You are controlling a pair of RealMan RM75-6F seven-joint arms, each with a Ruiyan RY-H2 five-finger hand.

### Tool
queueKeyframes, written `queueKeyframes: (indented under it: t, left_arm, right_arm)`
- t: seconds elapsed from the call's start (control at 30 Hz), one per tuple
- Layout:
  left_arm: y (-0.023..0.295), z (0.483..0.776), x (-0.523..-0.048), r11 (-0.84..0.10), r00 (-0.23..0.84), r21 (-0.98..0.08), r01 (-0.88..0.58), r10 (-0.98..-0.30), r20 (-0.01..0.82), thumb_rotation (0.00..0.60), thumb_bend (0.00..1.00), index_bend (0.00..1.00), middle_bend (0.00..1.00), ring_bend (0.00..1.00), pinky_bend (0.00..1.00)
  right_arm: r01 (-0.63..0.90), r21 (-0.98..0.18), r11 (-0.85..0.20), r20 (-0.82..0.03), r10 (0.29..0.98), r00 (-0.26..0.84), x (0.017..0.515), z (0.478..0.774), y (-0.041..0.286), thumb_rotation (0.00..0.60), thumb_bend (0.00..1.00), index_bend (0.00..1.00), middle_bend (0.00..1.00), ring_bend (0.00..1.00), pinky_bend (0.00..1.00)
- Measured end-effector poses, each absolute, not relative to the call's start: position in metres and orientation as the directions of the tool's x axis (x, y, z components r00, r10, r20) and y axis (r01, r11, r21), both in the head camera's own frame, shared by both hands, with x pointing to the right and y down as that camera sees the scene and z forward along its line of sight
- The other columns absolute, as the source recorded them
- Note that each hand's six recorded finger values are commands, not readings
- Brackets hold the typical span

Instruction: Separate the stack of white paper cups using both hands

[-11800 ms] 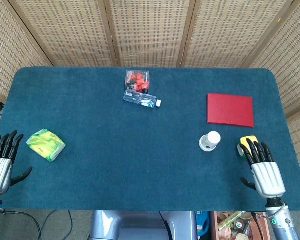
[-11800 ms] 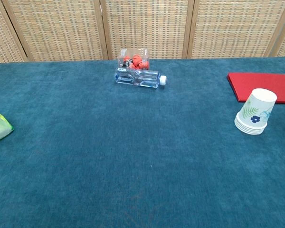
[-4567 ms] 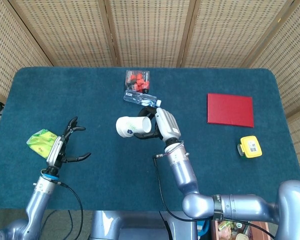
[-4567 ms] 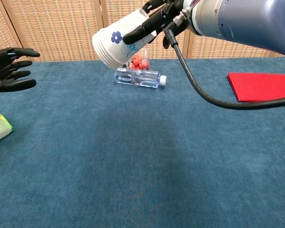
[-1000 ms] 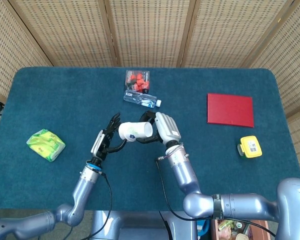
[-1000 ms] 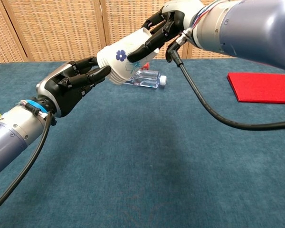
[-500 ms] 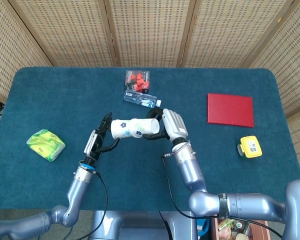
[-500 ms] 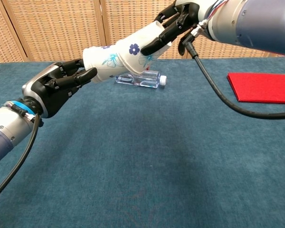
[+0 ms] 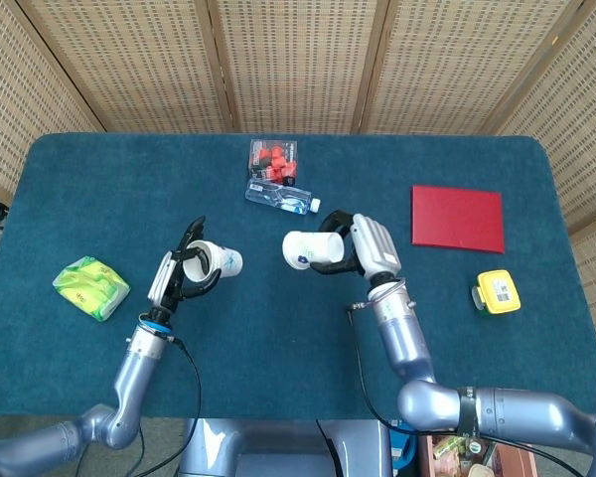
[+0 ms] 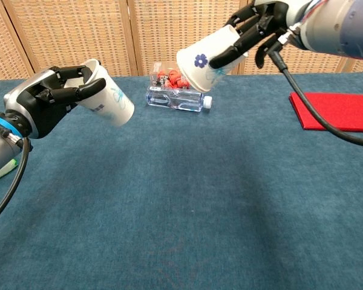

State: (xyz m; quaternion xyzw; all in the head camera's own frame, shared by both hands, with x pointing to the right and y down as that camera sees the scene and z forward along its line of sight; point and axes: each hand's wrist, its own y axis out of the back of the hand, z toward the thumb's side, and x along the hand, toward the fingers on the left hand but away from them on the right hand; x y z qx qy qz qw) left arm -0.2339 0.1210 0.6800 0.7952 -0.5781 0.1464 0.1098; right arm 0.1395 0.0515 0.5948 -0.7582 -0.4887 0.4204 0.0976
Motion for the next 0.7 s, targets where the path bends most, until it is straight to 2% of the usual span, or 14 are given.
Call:
queueKeyframes:
  t: [0.27,0.5,0.7]
  left_arm:
    - [0.111,0.673,-0.244,-0.361,0.283,-0.164,-0.918,-0.886,0.367,0.600,0.36,0.72,0.06,0.00,0.00]
    - [0.104,0.668,-0.252,-0.458,0.292,-0.397,-0.795,-0.864,0.410,0.600,0.36,0.72,0.06,0.00,0.00]
    - [0.106,0.667,-0.245,-0.557,0.334,-0.504,-0.660,-0.819,0.467,0.600,0.36,0.72,0.06,0.00,0.00]
  right_arm:
    - [0.599,-0.631,-0.493,-0.544,0.831,0.111,0.173,0.601,0.056,0.600,0.17,0.78,0.64,0.50,0.73]
    - [0.407,-0.761,-0.505,-0.532,0.845,0.054,0.212,0.612,0.065,0.600,0.17,0.78,0.64,0.50,0.73]
    - [0.264,-0.807,-0.528,-0.544,0.839,0.014,0.239,0.623,0.076,0.600,0.16,0.78,0.64,0.50,0.73]
